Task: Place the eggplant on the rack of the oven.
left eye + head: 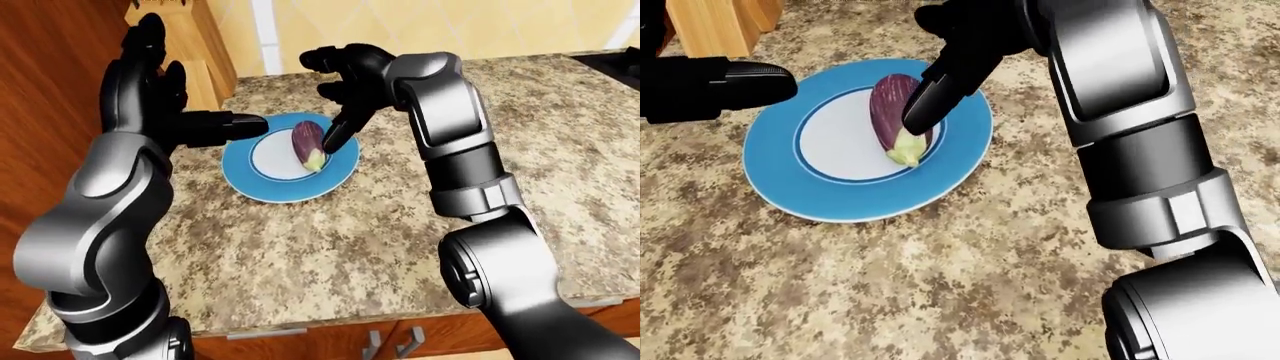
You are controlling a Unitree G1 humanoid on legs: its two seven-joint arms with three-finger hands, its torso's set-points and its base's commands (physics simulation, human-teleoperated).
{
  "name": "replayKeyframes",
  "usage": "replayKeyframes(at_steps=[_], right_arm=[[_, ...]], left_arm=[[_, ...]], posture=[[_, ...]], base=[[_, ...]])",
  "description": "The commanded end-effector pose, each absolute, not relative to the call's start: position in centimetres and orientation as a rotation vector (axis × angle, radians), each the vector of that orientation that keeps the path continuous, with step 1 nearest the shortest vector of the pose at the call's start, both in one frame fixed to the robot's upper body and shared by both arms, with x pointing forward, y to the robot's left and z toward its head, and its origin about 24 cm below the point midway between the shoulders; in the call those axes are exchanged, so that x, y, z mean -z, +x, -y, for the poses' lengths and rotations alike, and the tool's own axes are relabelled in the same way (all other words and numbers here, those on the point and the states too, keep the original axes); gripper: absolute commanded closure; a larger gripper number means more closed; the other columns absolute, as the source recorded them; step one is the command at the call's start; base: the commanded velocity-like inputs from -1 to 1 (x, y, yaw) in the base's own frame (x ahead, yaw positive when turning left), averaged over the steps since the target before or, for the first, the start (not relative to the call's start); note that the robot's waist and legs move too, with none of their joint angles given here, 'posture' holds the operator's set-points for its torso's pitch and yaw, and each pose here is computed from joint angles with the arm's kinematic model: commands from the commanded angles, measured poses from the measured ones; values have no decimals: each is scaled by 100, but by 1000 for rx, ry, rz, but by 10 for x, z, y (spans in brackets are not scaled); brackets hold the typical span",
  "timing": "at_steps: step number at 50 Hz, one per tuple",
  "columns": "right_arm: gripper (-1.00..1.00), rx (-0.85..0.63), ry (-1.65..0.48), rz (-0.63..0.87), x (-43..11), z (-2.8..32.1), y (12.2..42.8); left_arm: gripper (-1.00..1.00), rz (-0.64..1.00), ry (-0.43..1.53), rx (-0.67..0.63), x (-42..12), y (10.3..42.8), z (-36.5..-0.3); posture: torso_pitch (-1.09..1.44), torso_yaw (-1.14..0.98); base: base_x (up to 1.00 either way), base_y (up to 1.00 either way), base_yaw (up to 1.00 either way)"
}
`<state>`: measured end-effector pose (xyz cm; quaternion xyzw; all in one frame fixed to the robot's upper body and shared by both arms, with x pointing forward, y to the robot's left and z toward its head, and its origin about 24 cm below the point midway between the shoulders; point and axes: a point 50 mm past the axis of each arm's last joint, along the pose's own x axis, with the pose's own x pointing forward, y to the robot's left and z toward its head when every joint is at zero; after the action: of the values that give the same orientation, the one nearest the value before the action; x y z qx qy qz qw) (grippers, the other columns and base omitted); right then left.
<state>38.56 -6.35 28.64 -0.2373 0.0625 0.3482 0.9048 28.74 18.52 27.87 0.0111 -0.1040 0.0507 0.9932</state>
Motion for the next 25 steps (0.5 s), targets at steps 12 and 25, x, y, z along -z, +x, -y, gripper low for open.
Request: replayKeyframes(at_steps=[12,25], right_arm=[[-100,-733,-532,-26,-305,51,385],[-100,-739,-627,-42,-296,47,387]], left_arm=[[-100,292,18,-112,-293,282,-187],[-100,295,16,-113,-295,282,-188]], posture=[[0,0],[0,0]], base=[[0,0,0],[0,0,0]])
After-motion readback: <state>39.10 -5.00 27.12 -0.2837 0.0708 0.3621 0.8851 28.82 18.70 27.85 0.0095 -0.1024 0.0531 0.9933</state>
